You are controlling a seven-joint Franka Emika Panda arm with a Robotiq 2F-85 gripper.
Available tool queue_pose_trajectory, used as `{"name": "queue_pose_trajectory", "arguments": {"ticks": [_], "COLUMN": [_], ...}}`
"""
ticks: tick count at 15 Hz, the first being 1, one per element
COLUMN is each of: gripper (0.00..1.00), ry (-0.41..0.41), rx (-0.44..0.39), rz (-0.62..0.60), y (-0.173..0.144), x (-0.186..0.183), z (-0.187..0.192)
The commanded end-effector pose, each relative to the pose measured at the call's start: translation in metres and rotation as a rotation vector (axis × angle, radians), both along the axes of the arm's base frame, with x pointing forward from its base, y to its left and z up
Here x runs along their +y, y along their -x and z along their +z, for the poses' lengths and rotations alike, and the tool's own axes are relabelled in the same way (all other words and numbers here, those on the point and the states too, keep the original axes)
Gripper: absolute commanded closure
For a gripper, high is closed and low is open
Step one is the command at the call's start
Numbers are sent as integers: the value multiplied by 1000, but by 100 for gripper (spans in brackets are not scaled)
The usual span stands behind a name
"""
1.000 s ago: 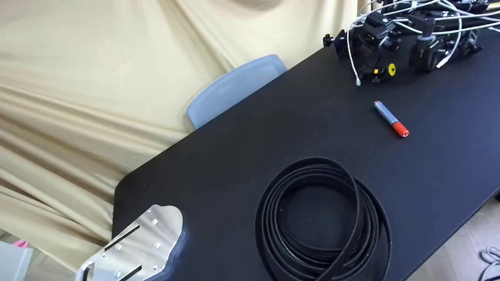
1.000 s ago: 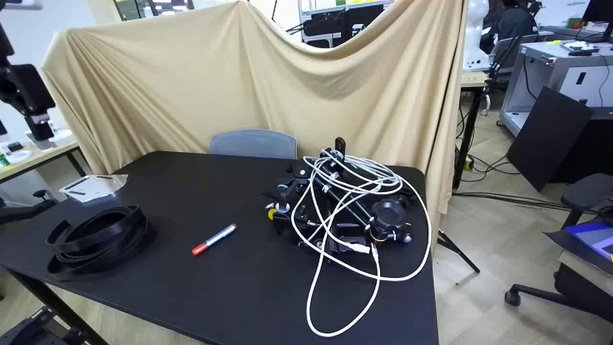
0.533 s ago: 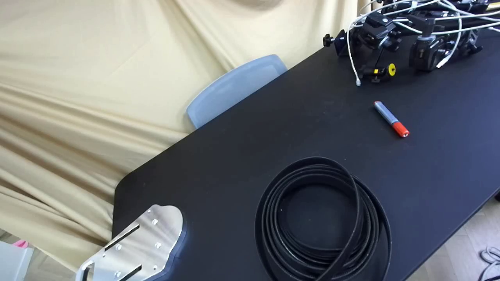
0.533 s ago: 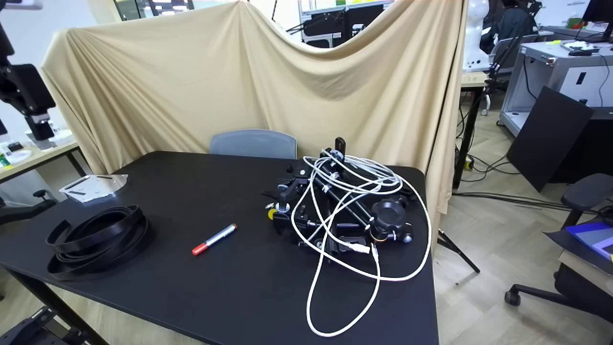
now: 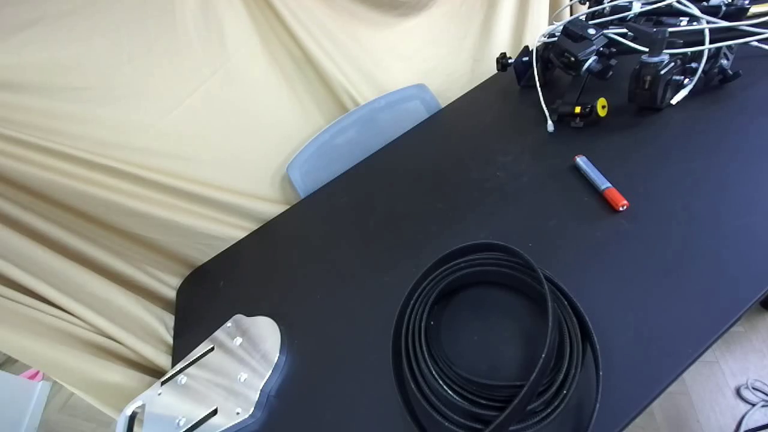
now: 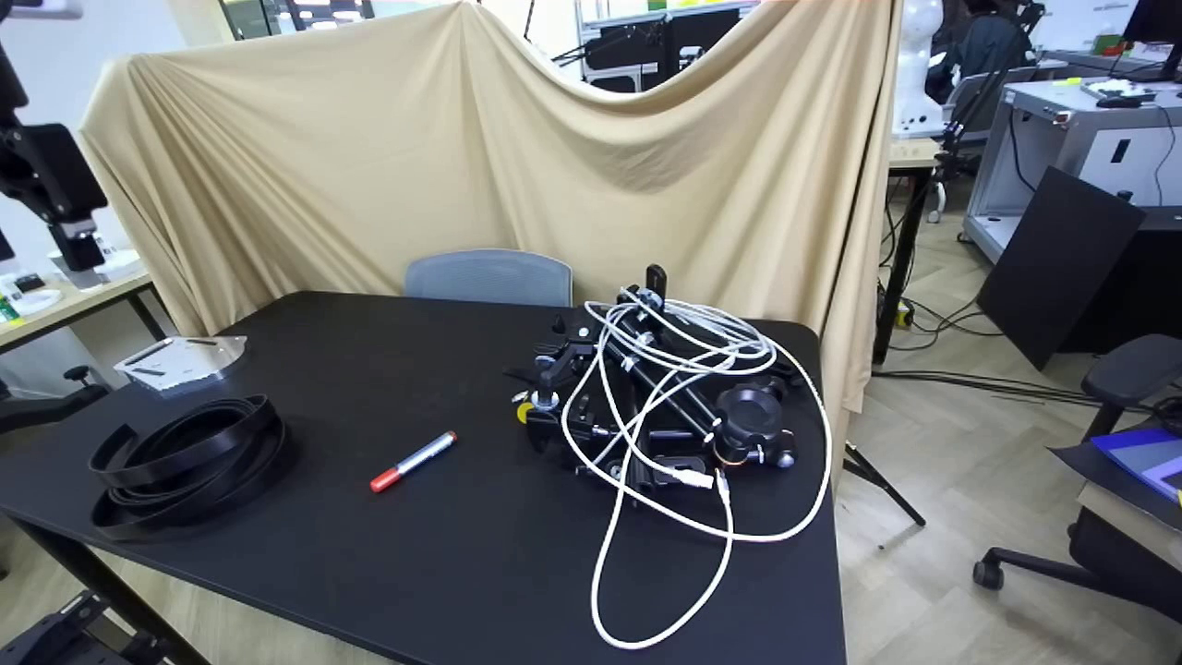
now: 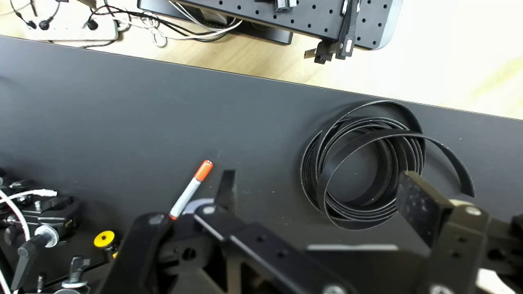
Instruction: Move the marker forward
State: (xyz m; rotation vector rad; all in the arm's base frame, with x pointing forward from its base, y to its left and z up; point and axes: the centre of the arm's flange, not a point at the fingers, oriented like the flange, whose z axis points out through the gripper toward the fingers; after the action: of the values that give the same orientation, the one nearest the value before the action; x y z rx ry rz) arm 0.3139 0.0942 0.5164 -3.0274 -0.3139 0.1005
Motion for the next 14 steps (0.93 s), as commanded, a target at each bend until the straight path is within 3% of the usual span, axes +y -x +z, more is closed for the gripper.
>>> {"name": "queue_pose_trajectory", "arguments": {"ticks": [1,6,14], "gripper": [0,0,0], "ry": [8,-28,22], "rx": [2,-33,-214], "rz": [-53,-143,-451], "y": [-18,-64,-109], "x": [-7,-27,-56], "z": [-14,-56,-128]}}
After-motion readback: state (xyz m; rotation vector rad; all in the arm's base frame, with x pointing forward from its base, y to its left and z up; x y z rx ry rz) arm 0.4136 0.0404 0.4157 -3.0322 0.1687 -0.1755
